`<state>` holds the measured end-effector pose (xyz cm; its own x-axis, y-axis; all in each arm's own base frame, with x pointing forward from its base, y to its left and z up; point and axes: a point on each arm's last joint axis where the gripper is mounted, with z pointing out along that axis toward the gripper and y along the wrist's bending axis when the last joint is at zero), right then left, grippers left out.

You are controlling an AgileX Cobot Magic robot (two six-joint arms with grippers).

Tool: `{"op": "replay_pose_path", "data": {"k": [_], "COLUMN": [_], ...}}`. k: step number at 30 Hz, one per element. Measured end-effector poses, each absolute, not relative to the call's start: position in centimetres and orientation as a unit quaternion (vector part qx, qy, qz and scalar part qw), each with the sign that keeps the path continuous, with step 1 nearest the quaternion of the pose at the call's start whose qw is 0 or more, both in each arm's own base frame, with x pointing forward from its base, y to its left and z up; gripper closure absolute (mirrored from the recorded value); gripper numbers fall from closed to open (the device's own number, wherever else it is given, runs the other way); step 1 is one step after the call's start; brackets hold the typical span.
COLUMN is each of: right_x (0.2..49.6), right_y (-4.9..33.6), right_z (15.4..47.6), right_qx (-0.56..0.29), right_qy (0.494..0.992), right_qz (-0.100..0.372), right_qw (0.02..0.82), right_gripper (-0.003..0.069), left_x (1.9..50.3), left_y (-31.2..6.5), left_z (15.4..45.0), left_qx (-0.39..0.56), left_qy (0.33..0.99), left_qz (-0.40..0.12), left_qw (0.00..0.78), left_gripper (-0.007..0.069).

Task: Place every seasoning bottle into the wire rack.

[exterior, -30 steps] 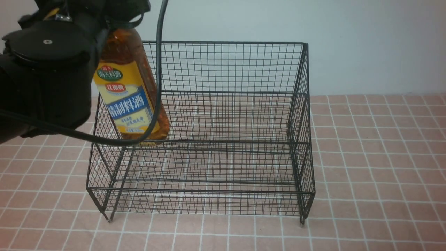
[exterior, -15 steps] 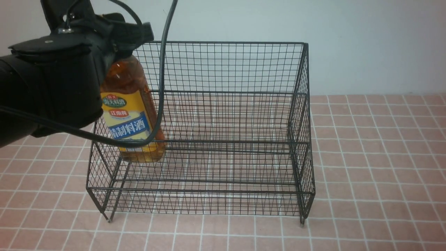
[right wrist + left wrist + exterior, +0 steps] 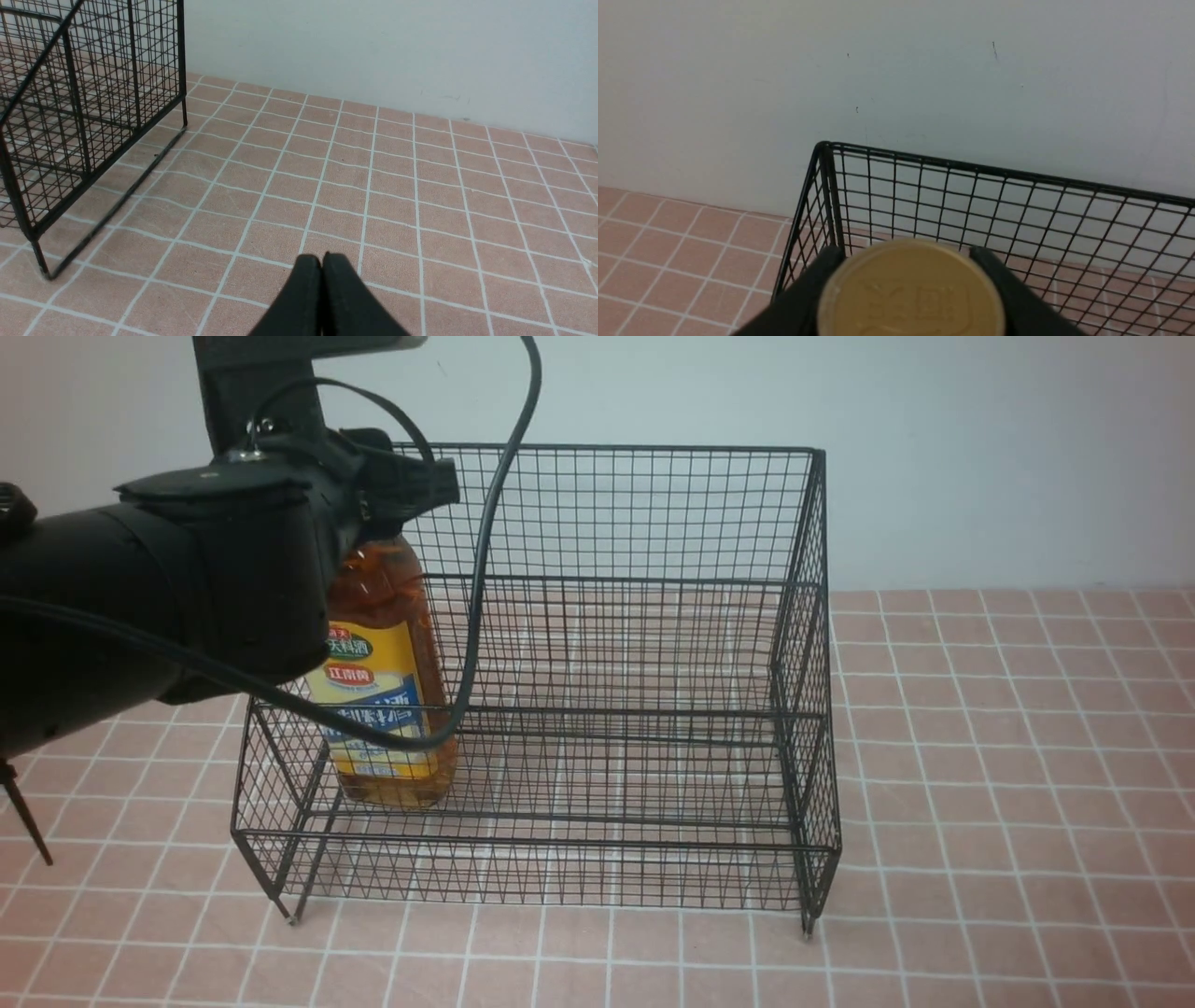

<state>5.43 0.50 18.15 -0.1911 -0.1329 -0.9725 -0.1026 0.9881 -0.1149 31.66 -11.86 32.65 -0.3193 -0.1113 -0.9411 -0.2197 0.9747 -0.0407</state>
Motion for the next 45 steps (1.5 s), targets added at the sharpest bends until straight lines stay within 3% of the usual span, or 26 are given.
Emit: {"op": "replay_pose_path", "data": {"k": [6, 14, 19, 23, 25, 28, 32, 35, 36, 38, 41, 45], "right_x": [5.4, 5.4, 5.4, 5.4, 5.4, 5.4, 5.4, 5.4, 5.4, 5.4, 5.4, 5.4], "right_y": [0.5, 0.5, 0.5, 0.5, 0.5, 0.5, 0.5, 0.5, 0.5, 0.5, 0.5, 0.5], "right_z": [18.1, 18.1, 18.1, 18.1, 18.1, 18.1, 18.1, 18.1, 18.1, 18.1, 18.1, 18.1], "right_qx": [-0.076, -0.076, -0.076, -0.076, -0.076, -0.076, -0.076, -0.076, -0.076, -0.076, -0.076, -0.076], "right_qy": [0.772, 0.772, 0.772, 0.772, 0.772, 0.772, 0.772, 0.772, 0.772, 0.772, 0.772, 0.772], "right_qz": [-0.012, -0.012, -0.012, -0.012, -0.012, -0.012, -0.012, -0.012, -0.012, -0.012, -0.012, -0.012], "right_qw": [0.631, 0.631, 0.631, 0.631, 0.631, 0.631, 0.631, 0.631, 0.631, 0.631, 0.631, 0.631], "right_gripper": [0.0673, 0.0673, 0.0673, 0.0673, 0.0673, 0.0673, 0.0673, 0.0673, 0.0673, 0.0673, 0.0673, 0.0673], "left_x": [31.0, 28.4, 26.1, 23.3, 22.7, 20.8, 18.2, 16.4, 16.3, 15.3, 14.9, 14.8], "left_y": [-11.7, -10.1, -8.8, -7.7, -7.6, -7.1, -7.2, -7.8, -7.8, -8.6, -9.6, -11.1], "left_z": [34.5, 38.5, 41.3, 44.1, 44.7, 46.3, 48.4, 49.5, 49.5, 49.4, 48.0, 45.1], "left_qx": [-0.055, 0.008, 0.033, 0.057, 0.061, 0.057, 0.045, 0.038, 0.034, 0.044, 0.062, 0.109], "left_qy": [0.803, 0.775, 0.749, 0.715, 0.706, 0.679, 0.635, 0.604, 0.603, 0.591, 0.599, 0.622], "left_qz": [0.064, 0.105, 0.120, 0.108, 0.096, 0.044, -0.091, -0.225, -0.231, -0.330, -0.394, -0.434], "left_qw": [0.590, 0.623, 0.651, 0.689, 0.699, 0.731, 0.766, 0.764, 0.763, 0.735, 0.695, 0.643], "left_gripper": [0.0237, 0.0235, 0.0328, 0.0547, 0.0582, 0.0624, 0.0632, 0.0632, 0.0632, 0.0632, 0.0632, 0.0632]}}
